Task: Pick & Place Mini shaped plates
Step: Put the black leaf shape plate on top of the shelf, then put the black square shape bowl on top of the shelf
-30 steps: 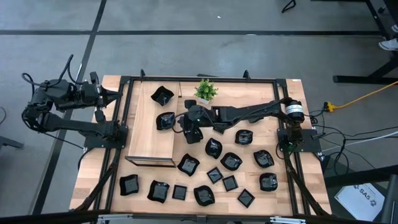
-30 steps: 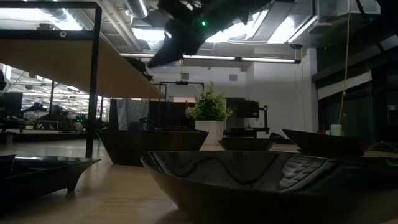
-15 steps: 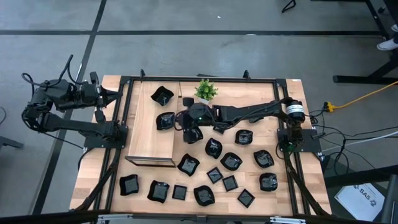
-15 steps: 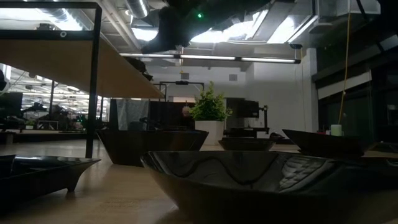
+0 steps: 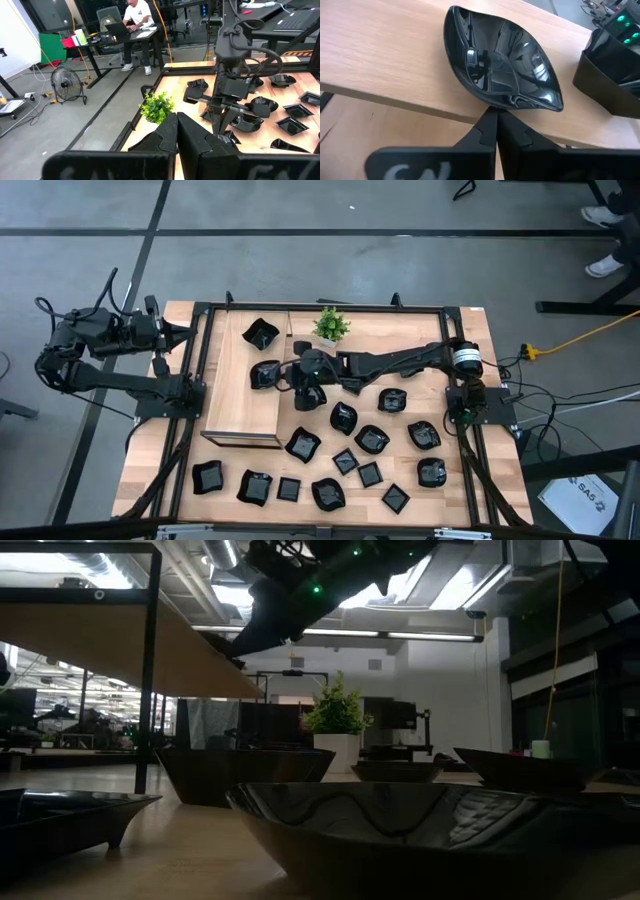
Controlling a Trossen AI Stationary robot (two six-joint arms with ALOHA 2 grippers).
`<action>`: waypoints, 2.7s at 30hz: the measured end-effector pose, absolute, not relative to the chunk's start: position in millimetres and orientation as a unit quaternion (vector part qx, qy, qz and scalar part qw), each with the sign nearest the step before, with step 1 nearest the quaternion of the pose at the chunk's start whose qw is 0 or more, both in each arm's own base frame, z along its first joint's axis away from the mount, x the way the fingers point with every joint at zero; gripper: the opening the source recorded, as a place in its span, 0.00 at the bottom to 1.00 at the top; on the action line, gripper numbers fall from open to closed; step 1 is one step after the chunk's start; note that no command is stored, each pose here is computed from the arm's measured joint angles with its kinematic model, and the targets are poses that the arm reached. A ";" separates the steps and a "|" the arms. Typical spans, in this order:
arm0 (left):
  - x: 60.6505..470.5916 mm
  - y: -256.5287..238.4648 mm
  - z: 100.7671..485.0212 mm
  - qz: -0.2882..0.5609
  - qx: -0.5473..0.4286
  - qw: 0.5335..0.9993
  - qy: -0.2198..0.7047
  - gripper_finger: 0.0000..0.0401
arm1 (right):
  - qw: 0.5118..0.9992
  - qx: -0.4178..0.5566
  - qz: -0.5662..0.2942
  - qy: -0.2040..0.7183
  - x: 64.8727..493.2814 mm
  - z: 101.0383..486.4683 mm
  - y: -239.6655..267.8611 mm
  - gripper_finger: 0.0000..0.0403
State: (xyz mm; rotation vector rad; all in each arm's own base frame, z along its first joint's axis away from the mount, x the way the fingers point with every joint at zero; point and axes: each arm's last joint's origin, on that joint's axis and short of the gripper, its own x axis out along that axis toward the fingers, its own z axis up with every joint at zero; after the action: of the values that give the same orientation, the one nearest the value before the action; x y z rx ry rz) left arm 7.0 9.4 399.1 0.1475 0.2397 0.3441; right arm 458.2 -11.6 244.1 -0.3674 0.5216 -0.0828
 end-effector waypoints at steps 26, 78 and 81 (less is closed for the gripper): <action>7.0 9.4 399.0 0.170 0.073 0.975 0.119 0.01 | 0.956 -0.103 0.036 0.271 448.3 252.7 8.3 0.05; 7.1 9.4 399.0 0.170 0.073 0.975 0.119 0.01 | 0.785 -0.009 -0.208 0.584 353.5 216.0 40.7 0.38; 7.0 9.4 399.0 0.171 0.073 0.975 0.119 0.01 | 0.782 -0.002 -0.214 0.585 350.1 204.8 40.2 0.37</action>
State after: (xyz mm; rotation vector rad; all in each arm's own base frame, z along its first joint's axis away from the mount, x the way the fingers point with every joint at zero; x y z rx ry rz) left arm 7.0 9.4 399.0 0.1477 0.2402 0.3439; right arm 350.1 40.2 204.8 -0.0052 1.2636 -0.4625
